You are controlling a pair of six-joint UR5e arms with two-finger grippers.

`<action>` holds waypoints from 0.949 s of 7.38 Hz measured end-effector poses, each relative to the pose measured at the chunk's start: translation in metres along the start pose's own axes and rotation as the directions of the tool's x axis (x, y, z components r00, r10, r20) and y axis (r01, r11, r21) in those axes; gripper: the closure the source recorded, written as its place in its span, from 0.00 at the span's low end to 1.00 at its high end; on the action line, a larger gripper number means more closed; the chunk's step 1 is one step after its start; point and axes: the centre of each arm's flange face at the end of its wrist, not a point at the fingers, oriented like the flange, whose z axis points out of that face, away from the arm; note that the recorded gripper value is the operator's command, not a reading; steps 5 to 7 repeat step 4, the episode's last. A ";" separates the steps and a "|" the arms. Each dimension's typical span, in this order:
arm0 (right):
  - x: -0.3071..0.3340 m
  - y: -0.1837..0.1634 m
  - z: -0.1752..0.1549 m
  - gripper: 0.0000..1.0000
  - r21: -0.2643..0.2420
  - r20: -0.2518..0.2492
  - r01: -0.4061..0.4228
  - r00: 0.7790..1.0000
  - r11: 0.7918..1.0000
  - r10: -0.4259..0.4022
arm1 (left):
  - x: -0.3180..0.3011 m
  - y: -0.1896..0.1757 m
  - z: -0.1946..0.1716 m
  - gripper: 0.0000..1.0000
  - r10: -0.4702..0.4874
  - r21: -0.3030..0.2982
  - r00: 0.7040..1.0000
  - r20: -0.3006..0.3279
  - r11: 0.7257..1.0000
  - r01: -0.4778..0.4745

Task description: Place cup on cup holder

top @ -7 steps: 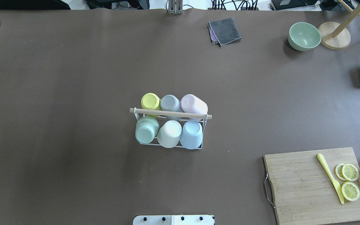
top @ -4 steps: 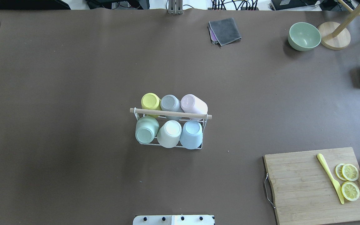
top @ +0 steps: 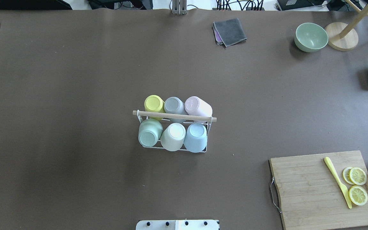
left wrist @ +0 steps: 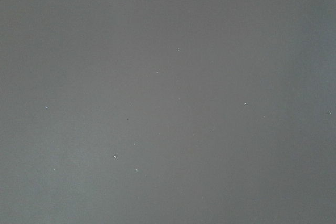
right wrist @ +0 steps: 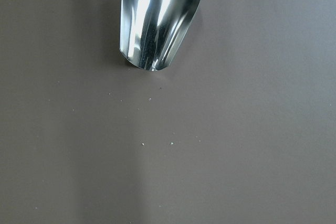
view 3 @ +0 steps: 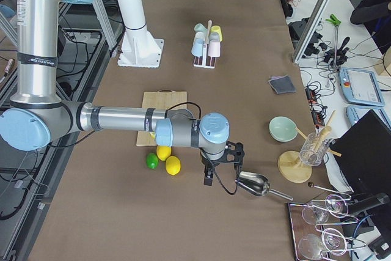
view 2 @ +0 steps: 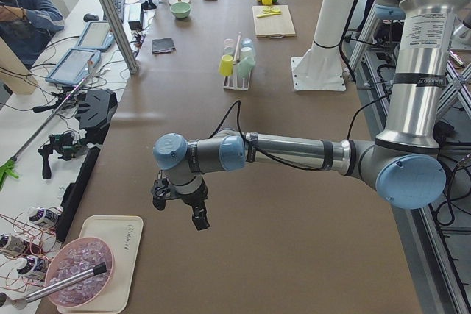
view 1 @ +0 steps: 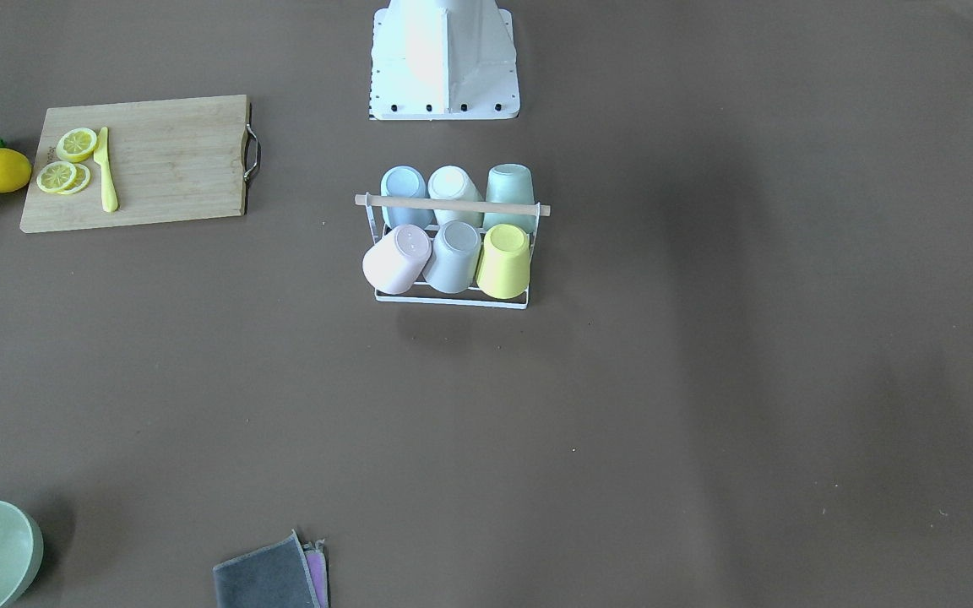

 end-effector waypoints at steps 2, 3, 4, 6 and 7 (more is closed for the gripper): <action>0.002 0.001 -0.001 0.00 0.001 0.000 0.001 1.000 1.000 -0.001 | 0.000 -0.001 0.001 0.02 0.012 0.013 1.000 0.002 1.000 -0.012; 0.002 0.001 -0.001 0.00 0.002 0.000 0.000 1.000 1.000 0.000 | -0.001 -0.001 0.001 0.02 0.014 0.015 1.000 0.002 1.000 -0.014; 0.003 0.002 -0.001 0.00 0.003 0.001 -0.001 1.000 1.000 0.001 | -0.001 -0.001 0.001 0.02 0.015 0.016 1.000 0.002 1.000 -0.015; 0.003 0.002 -0.001 0.00 0.003 0.001 -0.001 1.000 1.000 0.001 | -0.001 -0.001 0.001 0.02 0.015 0.016 1.000 0.002 1.000 -0.015; 0.003 0.002 -0.001 0.00 0.003 0.001 -0.001 1.000 1.000 0.001 | -0.001 -0.001 0.001 0.02 0.015 0.016 1.000 0.002 1.000 -0.015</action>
